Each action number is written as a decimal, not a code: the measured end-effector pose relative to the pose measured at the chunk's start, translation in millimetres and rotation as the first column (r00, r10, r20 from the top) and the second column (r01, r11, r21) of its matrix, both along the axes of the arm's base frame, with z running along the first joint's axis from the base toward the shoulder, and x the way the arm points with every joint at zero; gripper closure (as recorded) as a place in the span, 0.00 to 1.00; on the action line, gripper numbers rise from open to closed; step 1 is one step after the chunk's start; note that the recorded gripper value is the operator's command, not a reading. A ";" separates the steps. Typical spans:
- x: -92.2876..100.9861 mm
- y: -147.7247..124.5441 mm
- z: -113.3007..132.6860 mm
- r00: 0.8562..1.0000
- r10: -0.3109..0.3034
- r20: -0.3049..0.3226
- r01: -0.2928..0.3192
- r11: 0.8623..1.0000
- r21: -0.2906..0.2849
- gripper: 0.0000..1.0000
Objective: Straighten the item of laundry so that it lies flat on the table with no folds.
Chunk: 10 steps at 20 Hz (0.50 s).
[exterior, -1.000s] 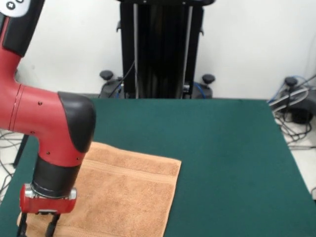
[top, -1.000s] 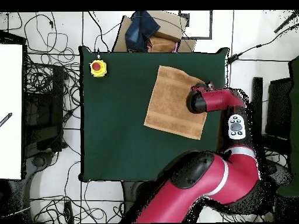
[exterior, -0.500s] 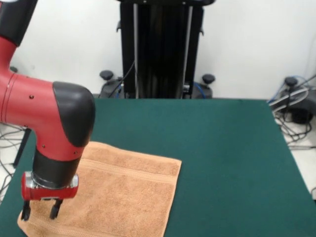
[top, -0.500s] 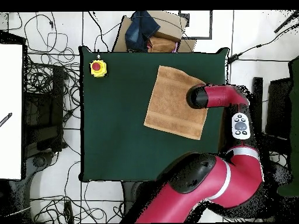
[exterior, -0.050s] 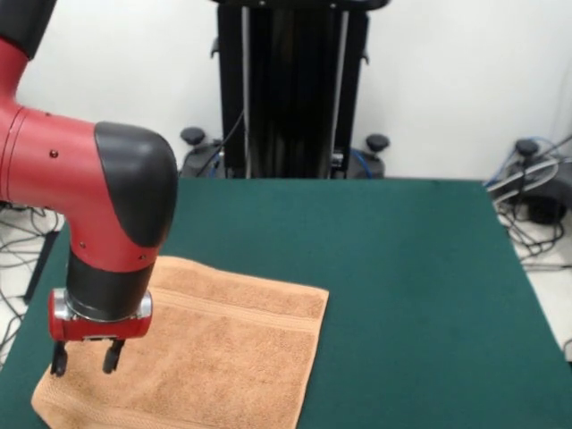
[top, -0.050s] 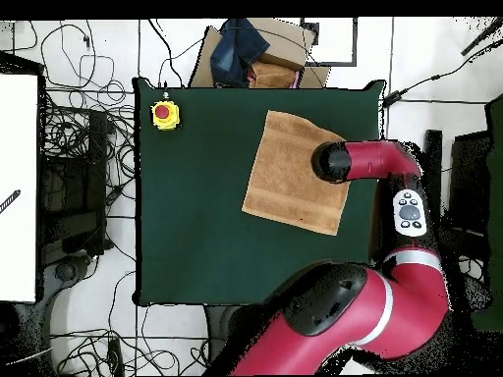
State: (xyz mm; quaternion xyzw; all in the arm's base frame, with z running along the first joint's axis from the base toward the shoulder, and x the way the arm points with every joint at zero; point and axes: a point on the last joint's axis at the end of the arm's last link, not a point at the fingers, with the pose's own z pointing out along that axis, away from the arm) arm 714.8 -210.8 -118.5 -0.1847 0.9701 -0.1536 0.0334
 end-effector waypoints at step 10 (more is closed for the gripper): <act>-9.2 44.5 -11.4 0.998 0.046 -0.039 -0.045 0.999 0.027 0.00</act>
